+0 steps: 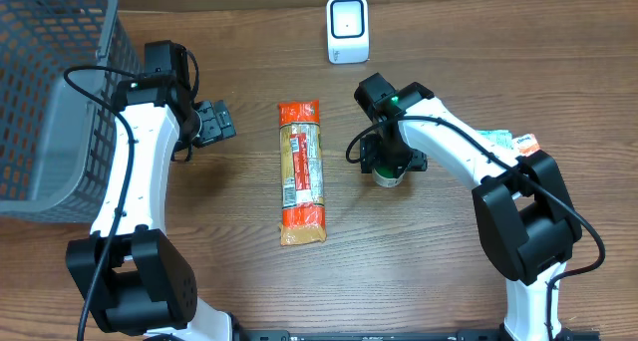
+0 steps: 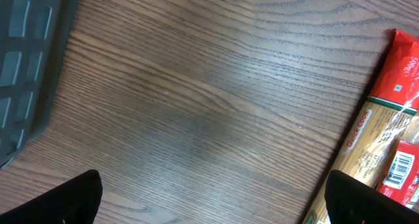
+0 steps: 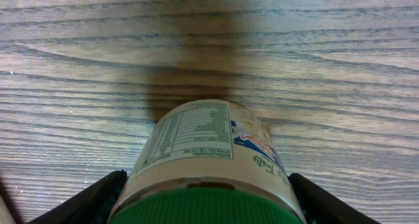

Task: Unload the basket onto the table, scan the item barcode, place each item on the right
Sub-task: 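Close the right gripper on the green jar and lift it, then raise the green jar and hold it in front of the scanner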

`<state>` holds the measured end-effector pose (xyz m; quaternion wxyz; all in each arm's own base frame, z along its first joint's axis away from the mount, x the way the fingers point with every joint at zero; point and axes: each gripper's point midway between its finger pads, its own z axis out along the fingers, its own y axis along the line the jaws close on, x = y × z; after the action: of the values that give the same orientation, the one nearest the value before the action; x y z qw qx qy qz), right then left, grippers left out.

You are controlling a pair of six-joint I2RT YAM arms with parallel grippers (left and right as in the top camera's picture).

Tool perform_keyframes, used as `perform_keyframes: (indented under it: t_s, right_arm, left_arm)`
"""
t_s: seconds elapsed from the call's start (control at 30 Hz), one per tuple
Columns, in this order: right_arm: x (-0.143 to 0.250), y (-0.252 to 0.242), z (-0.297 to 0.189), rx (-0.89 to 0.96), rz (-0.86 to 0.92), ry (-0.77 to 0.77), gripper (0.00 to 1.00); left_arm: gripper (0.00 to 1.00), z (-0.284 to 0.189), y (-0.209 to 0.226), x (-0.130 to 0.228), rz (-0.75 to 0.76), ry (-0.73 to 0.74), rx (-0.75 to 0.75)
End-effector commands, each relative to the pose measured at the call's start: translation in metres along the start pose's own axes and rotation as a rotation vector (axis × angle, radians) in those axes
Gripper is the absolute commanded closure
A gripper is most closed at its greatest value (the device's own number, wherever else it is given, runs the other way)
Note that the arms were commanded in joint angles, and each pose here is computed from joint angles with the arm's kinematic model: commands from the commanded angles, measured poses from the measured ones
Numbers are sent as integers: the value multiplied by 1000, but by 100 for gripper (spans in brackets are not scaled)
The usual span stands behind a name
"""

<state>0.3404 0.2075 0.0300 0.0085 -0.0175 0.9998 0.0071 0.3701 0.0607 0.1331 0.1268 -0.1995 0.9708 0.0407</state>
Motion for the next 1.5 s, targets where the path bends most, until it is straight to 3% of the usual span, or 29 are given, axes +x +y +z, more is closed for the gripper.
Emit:
perform_keyframes:
  t_s: [0.0, 0.67, 0.73, 1.07, 1.47]
  right_arm:
    - [2, -2, 3, 18, 4, 1, 21]
    - [6, -5, 18, 19, 22, 1, 21]
    - [8, -6, 24, 22, 22, 1, 25]
    - [-5, -8, 7, 31, 30, -31, 26]
    - [-6, -8, 6, 30, 30, -33, 21]
  left_arm:
    - [0, -4, 1, -4, 21, -17, -5]
    - [0, -4, 1, -4, 20, -17, -5]
    - [0, -4, 1, -4, 20, -17, -5]
    - [0, -4, 2, -4, 18, -17, -6]
    - [0, -4, 4, -5, 12, -17, -7]
